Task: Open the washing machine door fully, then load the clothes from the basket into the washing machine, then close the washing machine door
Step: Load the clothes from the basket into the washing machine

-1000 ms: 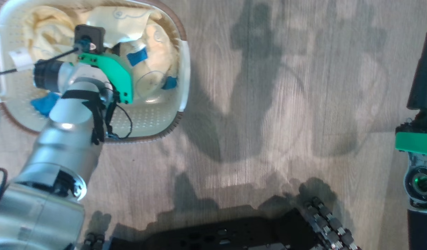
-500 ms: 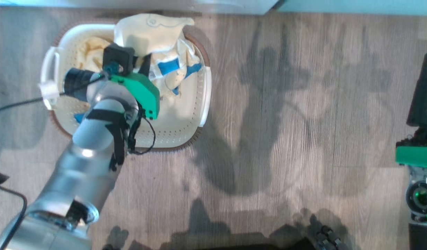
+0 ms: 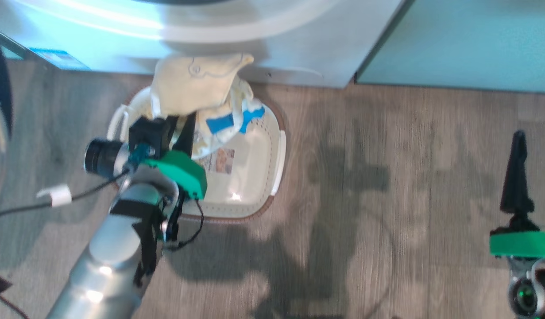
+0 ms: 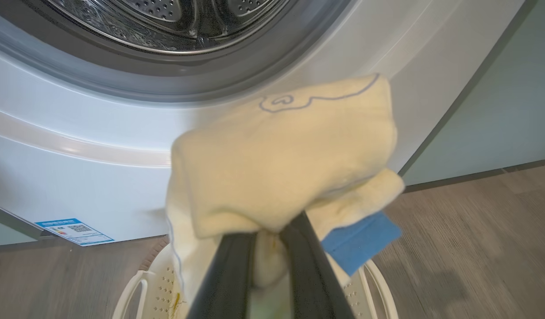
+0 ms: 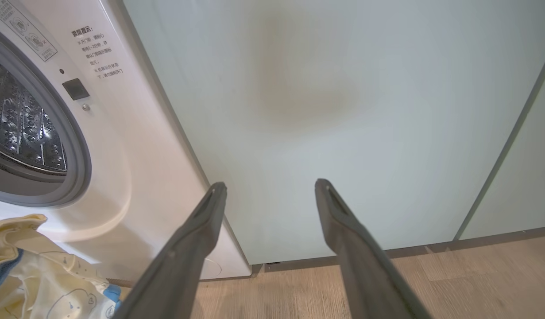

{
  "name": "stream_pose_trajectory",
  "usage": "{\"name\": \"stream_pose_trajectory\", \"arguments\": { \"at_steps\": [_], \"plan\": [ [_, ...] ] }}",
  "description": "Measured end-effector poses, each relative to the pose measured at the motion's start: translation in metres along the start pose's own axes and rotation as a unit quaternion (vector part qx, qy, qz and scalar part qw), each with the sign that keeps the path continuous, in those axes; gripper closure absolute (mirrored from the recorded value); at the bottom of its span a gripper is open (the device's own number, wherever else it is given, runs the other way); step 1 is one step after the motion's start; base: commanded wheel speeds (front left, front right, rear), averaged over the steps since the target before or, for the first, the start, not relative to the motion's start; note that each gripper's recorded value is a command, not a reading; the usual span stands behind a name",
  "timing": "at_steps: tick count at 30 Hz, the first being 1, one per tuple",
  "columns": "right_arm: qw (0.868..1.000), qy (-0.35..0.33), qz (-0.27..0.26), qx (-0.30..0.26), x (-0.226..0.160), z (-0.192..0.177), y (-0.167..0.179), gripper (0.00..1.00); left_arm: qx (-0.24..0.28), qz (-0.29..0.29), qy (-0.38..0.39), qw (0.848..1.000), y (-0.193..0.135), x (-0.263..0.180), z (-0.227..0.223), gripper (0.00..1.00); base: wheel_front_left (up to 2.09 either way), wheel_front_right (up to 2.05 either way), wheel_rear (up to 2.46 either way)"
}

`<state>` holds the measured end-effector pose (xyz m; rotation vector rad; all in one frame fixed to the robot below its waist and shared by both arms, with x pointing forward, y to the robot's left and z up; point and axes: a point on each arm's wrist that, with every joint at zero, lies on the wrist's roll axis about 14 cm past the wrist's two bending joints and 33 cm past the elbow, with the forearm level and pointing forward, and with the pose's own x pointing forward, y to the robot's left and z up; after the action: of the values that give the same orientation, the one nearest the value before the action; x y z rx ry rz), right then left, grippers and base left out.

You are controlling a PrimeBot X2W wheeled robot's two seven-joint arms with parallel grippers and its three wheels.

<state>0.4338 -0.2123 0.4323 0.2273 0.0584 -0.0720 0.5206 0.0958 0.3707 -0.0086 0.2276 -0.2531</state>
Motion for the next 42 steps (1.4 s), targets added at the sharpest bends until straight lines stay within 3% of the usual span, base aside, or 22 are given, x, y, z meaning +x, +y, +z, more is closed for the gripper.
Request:
{"name": "stream_pose_trajectory", "arguments": {
  "at_steps": [11, 22, 42],
  "plan": [
    [0.999, -0.025, 0.02, -0.025, -0.036, 0.03, 0.013, 0.0, 0.022, 0.043, -0.069, 0.996, 0.017, -0.071, 0.058, 1.0, 0.0, 0.0, 0.0],
    [0.998, -0.044, 0.017, -0.027, -0.074, 0.048, 0.011, 0.0, 0.034, 0.074, -0.096, 0.992, 0.024, -0.133, 0.086, 1.0, 0.0, 0.0, 0.0],
    [0.998, -0.054, 0.014, -0.025, -0.105, 0.054, 0.007, 0.0, 0.048, 0.111, -0.109, 0.987, 0.04, -0.18, 0.104, 1.0, 0.0, 0.0, 0.0]
  ]
}}
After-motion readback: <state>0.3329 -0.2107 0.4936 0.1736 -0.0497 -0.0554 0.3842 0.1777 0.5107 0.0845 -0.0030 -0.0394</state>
